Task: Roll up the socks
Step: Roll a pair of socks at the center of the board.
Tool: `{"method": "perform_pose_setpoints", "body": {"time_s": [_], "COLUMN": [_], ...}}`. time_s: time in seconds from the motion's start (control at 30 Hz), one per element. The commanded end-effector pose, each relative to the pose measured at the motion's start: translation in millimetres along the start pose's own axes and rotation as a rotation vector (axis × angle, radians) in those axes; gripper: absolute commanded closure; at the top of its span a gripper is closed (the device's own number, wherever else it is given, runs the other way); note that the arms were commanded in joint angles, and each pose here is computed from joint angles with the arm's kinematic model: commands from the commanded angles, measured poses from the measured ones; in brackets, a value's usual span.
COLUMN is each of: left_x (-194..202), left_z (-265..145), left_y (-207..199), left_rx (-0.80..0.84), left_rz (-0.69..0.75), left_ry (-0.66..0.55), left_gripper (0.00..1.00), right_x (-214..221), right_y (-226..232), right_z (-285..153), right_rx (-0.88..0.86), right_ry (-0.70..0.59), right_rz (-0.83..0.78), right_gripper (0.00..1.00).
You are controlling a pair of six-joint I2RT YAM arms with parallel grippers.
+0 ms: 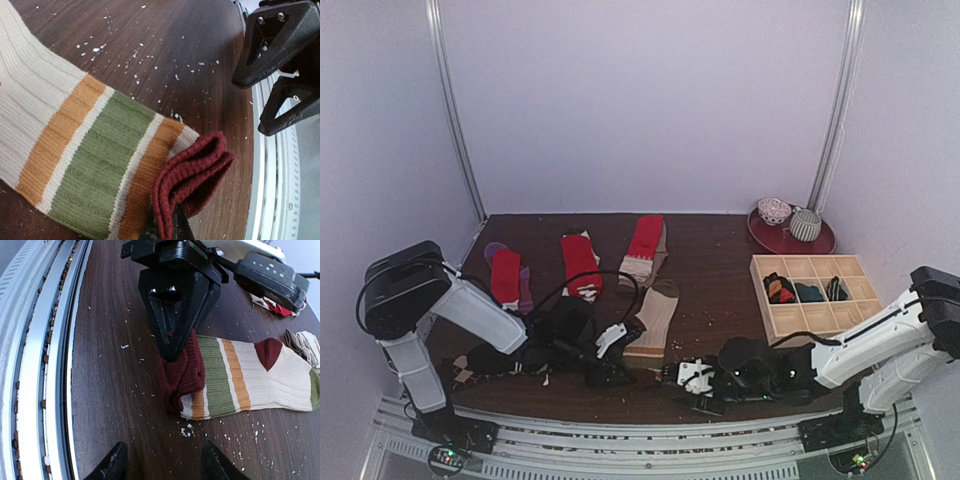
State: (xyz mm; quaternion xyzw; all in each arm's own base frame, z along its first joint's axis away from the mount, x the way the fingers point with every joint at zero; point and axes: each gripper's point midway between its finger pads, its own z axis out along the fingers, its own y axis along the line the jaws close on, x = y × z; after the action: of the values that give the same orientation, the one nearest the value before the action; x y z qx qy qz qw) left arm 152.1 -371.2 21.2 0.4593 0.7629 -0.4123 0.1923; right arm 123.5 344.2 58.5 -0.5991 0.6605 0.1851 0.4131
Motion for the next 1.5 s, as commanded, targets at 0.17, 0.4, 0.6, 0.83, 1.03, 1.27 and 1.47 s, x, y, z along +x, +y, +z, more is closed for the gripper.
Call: {"method": "perform_pose_setpoints", "body": {"time_s": [0.17, 0.4, 0.6, 0.83, 1.03, 1.27, 1.47], "left_x": [36, 39, 41, 44, 5, -76, -85], "left_z": [2, 2, 2, 2, -23, -91, -86], "left_y": [12, 15, 15, 13, 13, -20, -36], "left_rx": [-0.024, -0.027, -0.022, -0.016, -0.110, -0.209, -0.143], "left_rz": [-0.099, -0.105, -0.110, -0.107, -0.002, 0.294, 0.460], "left_ry": [0.127, 0.131, 0.137, 0.142, 0.005, -0.325, -0.350], "left_gripper": [1.00, 1.00, 1.00, 1.00, 0.82, 0.50, 0.45], "right_x": [-20, -32, -28, -1, 16, 18, 8], "right_y": [-2, -8, -6, -3, -16, -15, -5], "right_z": [28, 44, 59, 77, 72, 56, 62], "right_rx": [0.130, 0.204, 0.189, 0.128, 0.054, -0.213, -0.463], "right_ry": [-0.020, -0.016, 0.017, 0.110, 0.171, 0.067, 0.013], "right_rz": [-0.241, -0.312, -0.309, -0.194, 0.083, 0.669, 1.074], "right_gripper": [0.49, 0.50, 0.53, 0.78, 0.94, 0.94, 0.96]}}
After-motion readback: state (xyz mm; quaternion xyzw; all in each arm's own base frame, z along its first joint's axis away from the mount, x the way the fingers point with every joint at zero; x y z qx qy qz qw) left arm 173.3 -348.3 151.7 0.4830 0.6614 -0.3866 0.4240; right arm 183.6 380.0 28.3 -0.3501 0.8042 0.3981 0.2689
